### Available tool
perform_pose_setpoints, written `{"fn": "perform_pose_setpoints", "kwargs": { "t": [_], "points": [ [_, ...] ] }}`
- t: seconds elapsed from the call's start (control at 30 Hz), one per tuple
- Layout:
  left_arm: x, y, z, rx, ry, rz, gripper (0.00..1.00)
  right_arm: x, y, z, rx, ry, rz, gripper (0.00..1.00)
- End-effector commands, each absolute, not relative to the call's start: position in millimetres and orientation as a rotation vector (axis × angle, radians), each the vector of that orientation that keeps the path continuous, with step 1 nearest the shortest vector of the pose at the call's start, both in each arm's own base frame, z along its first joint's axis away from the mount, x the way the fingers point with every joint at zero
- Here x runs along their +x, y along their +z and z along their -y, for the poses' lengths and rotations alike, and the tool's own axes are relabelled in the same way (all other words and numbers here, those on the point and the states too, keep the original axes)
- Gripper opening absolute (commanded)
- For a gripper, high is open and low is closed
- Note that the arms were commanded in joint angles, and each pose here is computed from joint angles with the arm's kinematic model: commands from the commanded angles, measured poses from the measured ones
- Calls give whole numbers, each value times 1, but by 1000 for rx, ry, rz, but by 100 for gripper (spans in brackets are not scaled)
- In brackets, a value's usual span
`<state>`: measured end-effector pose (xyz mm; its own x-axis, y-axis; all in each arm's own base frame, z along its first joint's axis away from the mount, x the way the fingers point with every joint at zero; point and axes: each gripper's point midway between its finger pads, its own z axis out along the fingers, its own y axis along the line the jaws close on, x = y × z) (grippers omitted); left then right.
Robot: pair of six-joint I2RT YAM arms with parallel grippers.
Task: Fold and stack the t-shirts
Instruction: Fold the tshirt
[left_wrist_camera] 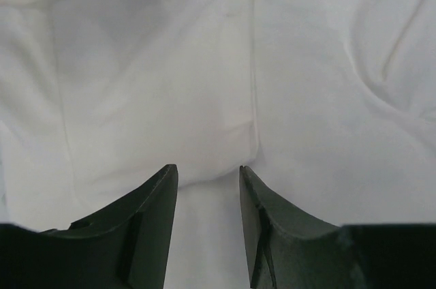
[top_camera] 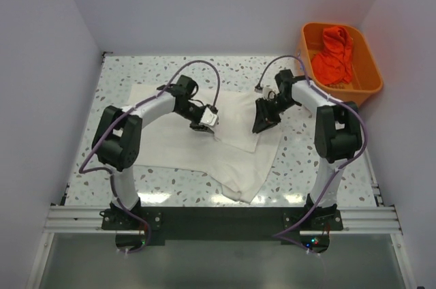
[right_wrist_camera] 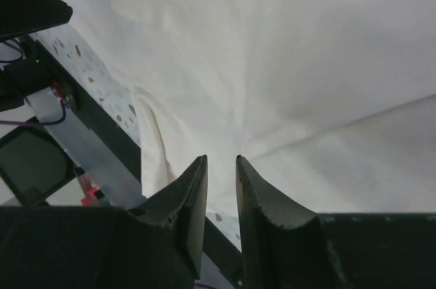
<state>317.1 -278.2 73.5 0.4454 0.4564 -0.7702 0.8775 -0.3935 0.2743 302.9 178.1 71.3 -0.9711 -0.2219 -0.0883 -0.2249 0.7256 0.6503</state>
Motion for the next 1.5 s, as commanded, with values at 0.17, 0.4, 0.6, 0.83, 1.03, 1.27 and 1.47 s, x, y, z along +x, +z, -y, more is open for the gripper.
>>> {"fn": "perform_pose_setpoints", "kwargs": {
  "t": [0.17,0.4,0.6,0.83,1.03,1.27,1.47],
  "points": [
    [426,165,192,1300,-754,-1644,49,431,130,-150,-401,666,-2567,40],
    [510,145,63,704,-514,-2087,50,483,89,-128,-399,383,-2589,35],
    [524,108,-4,450,-437,-2277,47,490,46,-115,-443,212,-2653,31],
    [519,47,-44,297,-295,-2490,42,486,17,-86,-524,1,-2734,28],
    [515,21,-54,222,-254,-2564,41,523,2,-70,-613,-217,-2698,27],
    [529,-7,-57,170,-266,-2596,41,584,6,-71,-653,-336,-2550,30],
    [560,45,-41,282,-355,-2393,47,594,63,-106,-690,-167,-2409,58]
  ]
}}
